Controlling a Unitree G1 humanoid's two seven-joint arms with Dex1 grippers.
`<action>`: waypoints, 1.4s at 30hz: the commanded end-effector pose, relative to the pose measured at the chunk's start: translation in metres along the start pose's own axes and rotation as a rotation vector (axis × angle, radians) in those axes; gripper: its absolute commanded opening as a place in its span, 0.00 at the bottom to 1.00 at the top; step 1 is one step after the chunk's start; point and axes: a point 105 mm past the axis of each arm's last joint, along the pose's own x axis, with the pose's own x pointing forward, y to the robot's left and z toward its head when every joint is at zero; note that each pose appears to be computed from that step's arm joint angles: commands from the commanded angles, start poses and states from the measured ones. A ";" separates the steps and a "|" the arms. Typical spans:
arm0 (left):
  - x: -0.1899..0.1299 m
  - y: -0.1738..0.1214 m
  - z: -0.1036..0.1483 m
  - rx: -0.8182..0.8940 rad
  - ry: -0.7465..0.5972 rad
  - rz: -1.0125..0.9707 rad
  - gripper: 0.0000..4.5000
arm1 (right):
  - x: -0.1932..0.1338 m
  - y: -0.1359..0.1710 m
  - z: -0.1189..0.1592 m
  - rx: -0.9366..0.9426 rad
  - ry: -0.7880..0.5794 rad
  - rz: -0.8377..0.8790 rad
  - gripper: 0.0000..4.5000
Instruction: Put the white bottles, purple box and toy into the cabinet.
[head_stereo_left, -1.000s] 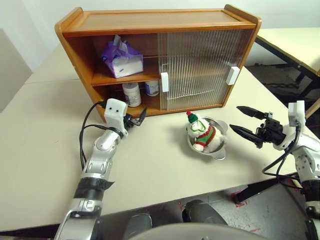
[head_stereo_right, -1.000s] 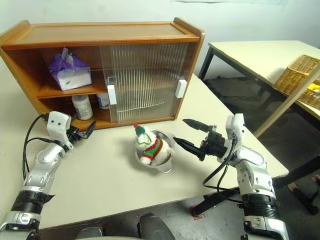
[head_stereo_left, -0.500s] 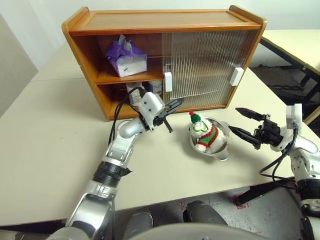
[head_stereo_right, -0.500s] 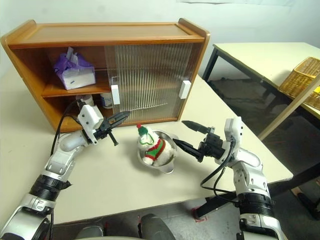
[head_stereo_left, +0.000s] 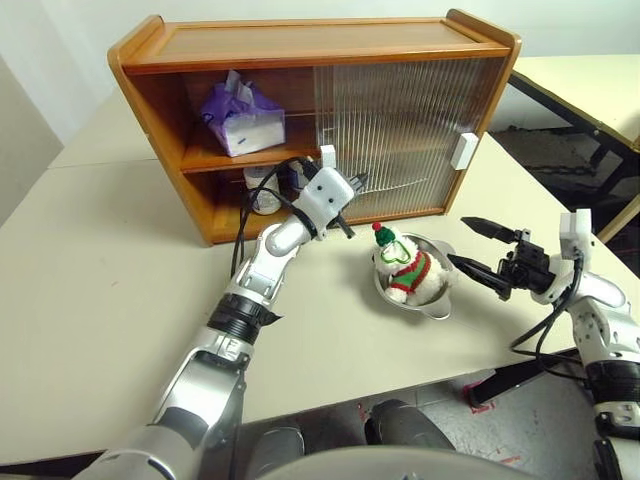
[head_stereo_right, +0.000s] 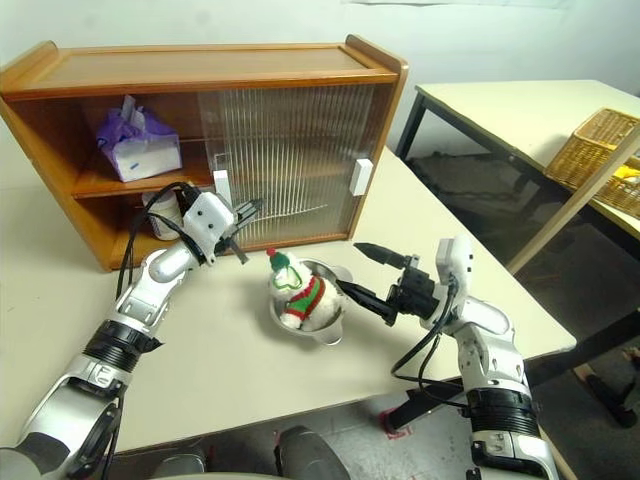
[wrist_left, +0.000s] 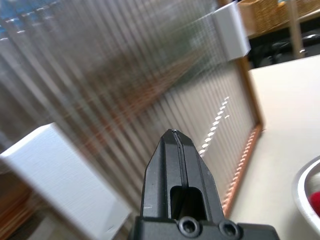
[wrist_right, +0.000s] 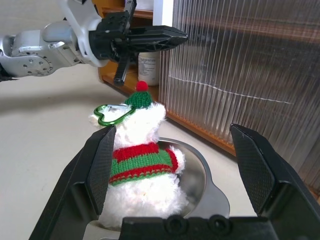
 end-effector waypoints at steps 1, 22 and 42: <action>-0.004 0.007 -0.010 0.015 0.050 0.031 0.00 | 0.005 0.002 0.002 -0.009 0.015 0.021 1.00; -0.043 0.033 -0.032 0.044 0.146 0.182 0.00 | 0.013 0.008 0.001 0.010 0.020 0.057 1.00; -0.126 0.107 -0.061 0.091 0.287 0.473 0.00 | 0.008 0.011 -0.002 0.028 0.034 0.052 1.00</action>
